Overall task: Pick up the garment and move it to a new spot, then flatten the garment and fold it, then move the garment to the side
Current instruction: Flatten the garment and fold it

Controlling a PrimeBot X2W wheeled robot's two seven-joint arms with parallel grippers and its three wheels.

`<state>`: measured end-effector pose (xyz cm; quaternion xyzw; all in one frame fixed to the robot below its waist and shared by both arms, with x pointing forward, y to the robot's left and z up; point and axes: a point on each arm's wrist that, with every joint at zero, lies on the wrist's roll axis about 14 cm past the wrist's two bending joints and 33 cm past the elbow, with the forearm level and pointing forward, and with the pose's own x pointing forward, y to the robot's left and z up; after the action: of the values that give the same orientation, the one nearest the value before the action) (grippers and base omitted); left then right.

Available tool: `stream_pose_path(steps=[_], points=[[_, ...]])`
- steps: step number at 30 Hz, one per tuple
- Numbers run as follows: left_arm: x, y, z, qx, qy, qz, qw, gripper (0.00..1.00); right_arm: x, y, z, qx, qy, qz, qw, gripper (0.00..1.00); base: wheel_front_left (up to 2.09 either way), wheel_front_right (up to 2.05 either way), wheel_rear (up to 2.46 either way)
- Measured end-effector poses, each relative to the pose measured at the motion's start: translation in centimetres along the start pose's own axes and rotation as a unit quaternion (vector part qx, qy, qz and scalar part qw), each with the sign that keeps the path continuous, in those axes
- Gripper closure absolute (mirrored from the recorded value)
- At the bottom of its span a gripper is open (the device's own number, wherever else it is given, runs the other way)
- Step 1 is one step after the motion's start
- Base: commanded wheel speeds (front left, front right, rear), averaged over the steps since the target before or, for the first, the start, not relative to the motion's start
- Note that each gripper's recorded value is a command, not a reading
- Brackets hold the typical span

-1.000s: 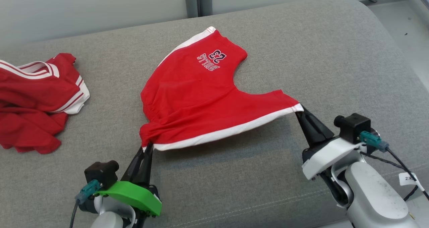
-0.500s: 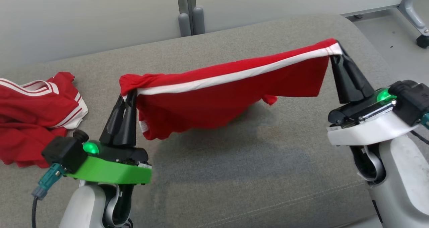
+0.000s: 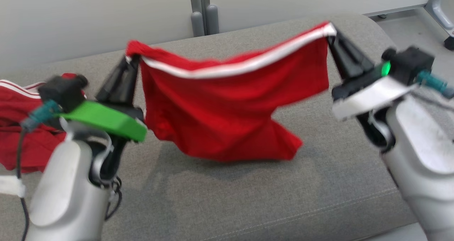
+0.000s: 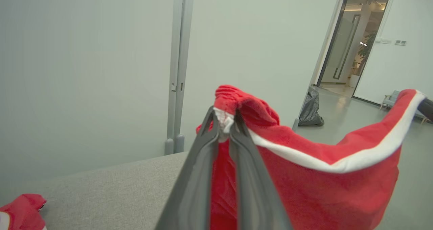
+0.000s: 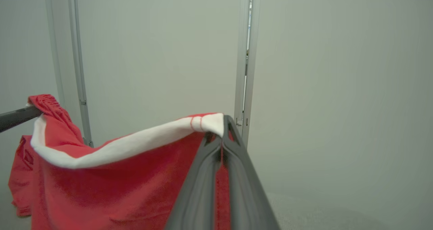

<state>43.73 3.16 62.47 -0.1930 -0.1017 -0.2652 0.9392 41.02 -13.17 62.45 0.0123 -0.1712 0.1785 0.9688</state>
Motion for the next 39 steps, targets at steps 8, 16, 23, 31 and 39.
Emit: stream_pose_path(steps=[8,16,23,31,39], points=[[4.9,-4.3,15.8,0.033,-0.208,-0.063,0.975,1.00,6.0,-2.8,16.0,-0.086,-0.204,-0.013,0.975,1.00,0.00,0.00,0.00],[-2.3,1.0,-6.6,-0.035,0.105,0.035,0.993,1.00,-3.5,-1.1,-7.9,0.047,0.116,-0.049,0.991,1.00,0.00,0.00,0.00],[-10.4,2.1,-16.9,-0.071,0.252,0.090,0.961,1.00,-11.7,2.0,-17.4,0.131,0.270,-0.082,0.950,1.00,0.00,0.00,0.00],[-10.6,3.2,-16.6,-0.069,0.222,0.109,0.967,1.00,-10.8,2.5,-17.1,0.141,0.259,-0.079,0.952,1.00,0.00,0.00,0.00],[-11.1,3.0,-16.3,-0.064,0.204,0.112,0.970,1.00,-10.1,1.8,-14.9,0.132,0.223,-0.080,0.963,1.00,0.00,0.00,0.00]])
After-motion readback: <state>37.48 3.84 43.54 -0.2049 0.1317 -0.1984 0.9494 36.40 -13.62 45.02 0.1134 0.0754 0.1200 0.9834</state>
